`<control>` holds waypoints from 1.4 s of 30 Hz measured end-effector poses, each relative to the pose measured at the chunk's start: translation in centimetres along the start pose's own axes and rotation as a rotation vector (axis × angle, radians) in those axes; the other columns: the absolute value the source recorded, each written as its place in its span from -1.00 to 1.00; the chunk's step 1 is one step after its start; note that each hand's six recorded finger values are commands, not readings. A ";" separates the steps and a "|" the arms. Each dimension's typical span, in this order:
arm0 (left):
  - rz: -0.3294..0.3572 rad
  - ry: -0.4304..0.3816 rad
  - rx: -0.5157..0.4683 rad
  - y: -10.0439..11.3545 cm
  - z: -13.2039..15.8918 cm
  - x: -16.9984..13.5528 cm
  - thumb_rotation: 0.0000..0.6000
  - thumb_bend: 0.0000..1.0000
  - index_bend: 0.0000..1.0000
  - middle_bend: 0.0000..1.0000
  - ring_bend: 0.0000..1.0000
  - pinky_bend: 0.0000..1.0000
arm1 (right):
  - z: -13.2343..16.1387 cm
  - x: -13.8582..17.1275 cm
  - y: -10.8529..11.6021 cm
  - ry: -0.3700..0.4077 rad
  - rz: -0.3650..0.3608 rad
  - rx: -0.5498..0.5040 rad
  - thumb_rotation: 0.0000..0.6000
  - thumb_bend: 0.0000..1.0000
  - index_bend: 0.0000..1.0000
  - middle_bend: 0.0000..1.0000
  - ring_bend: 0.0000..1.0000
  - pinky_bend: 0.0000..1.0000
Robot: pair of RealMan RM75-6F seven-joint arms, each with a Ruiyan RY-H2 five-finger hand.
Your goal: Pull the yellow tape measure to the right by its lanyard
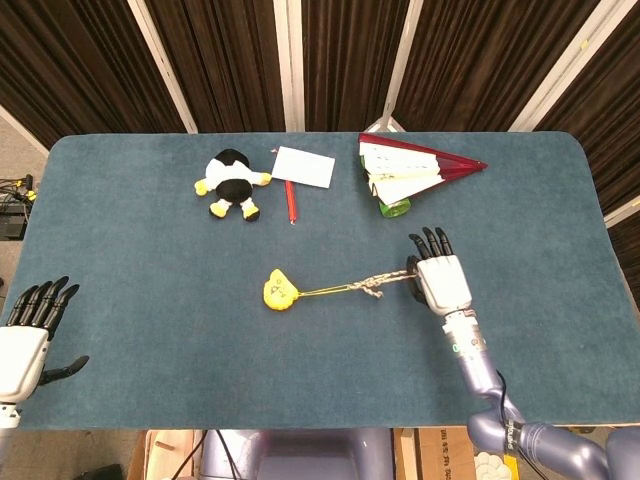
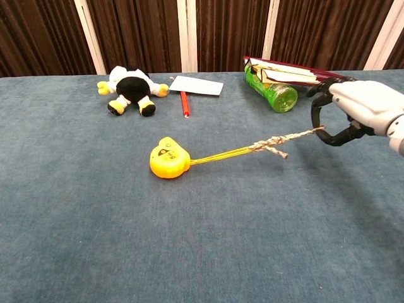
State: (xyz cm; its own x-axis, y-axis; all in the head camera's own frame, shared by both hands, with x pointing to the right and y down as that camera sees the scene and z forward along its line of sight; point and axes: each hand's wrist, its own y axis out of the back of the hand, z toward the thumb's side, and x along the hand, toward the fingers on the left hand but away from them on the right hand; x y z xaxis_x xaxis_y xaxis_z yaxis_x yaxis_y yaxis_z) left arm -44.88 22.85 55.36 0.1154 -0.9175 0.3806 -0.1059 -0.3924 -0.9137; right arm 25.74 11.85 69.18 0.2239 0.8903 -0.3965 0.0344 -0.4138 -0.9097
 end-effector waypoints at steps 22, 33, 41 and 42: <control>0.013 -0.005 0.023 0.0 0.3 -0.1 1.00 -1.00 -1.00 -1.00 -1.00 -1.00 | -11.0 0.5 3.5 -0.226 -0.042 0.091 1.00 0.00 0.30 -0.62 -0.93 -0.91; 0.016 -0.005 0.031 0.0 0.4 -0.2 1.00 -1.00 -1.00 -1.00 -1.00 -1.00 | -16.7 0.6 6.3 -0.352 -0.086 0.142 1.00 0.00 0.30 -0.61 -0.93 -0.91; 0.019 -0.009 0.033 0.0 0.6 -0.2 1.00 -1.00 -1.00 -1.00 -1.00 -1.00 | -18.9 0.3 8.2 -0.412 -0.122 0.166 1.00 0.00 0.30 -0.61 -0.93 -0.91; 0.018 -0.009 0.034 0.0 0.6 -0.2 1.00 -1.00 -1.00 -1.00 -1.00 -1.00 | -19.3 0.2 8.5 -0.426 -0.127 0.165 1.00 0.00 0.30 -0.61 -0.93 -0.91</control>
State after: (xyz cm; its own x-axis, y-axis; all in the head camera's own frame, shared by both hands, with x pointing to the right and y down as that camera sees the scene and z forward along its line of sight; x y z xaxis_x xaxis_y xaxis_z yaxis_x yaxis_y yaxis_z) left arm -44.34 23.05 55.18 0.1230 -0.9239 0.3624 -0.0749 -0.3728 -0.9249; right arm 44.90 4.83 63.72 -0.1925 0.9449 -0.2647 -0.1273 -0.2915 -0.9481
